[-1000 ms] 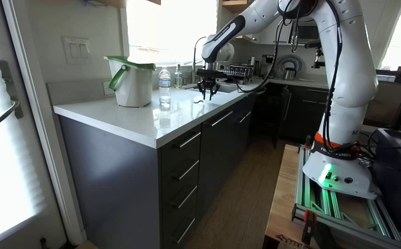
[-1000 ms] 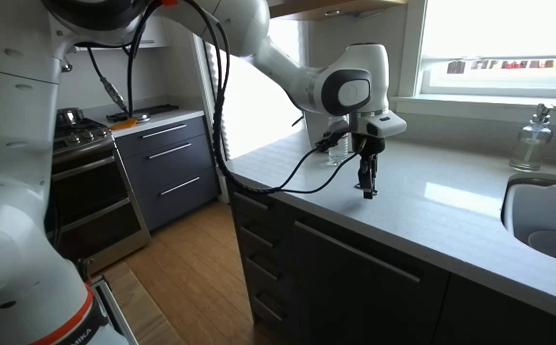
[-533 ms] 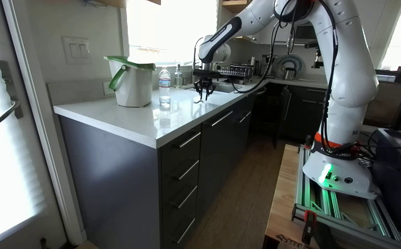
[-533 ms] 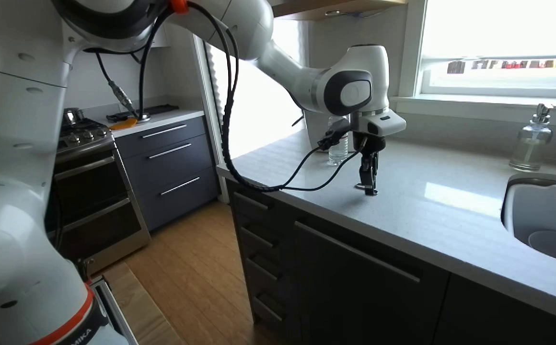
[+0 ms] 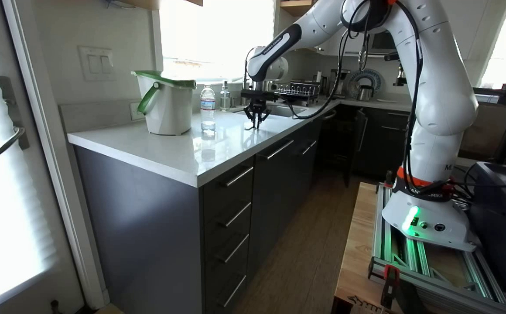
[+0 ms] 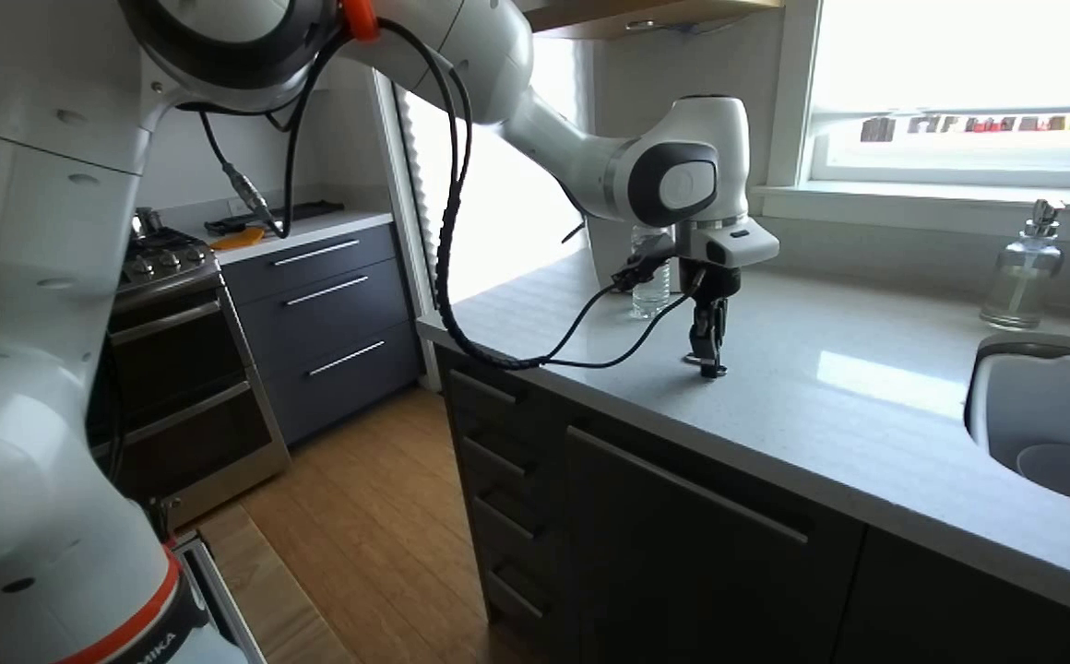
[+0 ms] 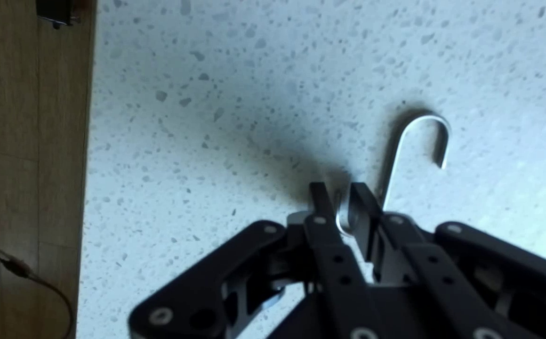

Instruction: Hang the object on the cupboard to the cupboard door

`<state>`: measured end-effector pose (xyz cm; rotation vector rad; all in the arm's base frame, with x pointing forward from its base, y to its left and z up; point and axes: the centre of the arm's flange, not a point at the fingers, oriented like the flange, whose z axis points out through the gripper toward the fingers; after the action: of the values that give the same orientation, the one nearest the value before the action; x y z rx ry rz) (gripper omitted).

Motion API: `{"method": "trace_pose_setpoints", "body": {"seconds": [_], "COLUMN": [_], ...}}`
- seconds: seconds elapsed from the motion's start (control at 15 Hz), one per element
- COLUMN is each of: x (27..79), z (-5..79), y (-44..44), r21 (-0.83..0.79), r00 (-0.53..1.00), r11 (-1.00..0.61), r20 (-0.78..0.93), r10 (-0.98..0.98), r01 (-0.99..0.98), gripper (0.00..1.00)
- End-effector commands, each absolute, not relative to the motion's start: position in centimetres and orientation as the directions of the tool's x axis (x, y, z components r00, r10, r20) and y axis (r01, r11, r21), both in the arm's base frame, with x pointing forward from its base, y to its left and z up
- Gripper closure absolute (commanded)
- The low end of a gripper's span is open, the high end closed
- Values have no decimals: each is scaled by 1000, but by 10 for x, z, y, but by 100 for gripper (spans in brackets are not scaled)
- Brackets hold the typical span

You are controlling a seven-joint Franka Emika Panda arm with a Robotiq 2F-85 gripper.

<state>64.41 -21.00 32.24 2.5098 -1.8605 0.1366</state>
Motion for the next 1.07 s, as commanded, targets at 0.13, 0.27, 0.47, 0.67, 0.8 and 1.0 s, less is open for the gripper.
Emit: {"method": "trace_pose_setpoints", "body": {"seconds": [0.13,0.27,0.47,0.67,0.8,1.0], "x": [651,652,653,654,652,641], "z": [316,316,314,313,316,327], "y": [-216,-218,-219,-218,-218,-222], "r21": [-13,-18,-21,-18,-17,9], "r00": [258,255,254,258,256,255], "r11": [-260,-256,-256,-260,-257,-256], "r20": [69,67,67,63,48,-32], "r10": [-964,-965,-965,-964,-965,-966], "r01": [-966,-966,-966,-966,-966,-967], "gripper": [87,90,97,99,99,99]}}
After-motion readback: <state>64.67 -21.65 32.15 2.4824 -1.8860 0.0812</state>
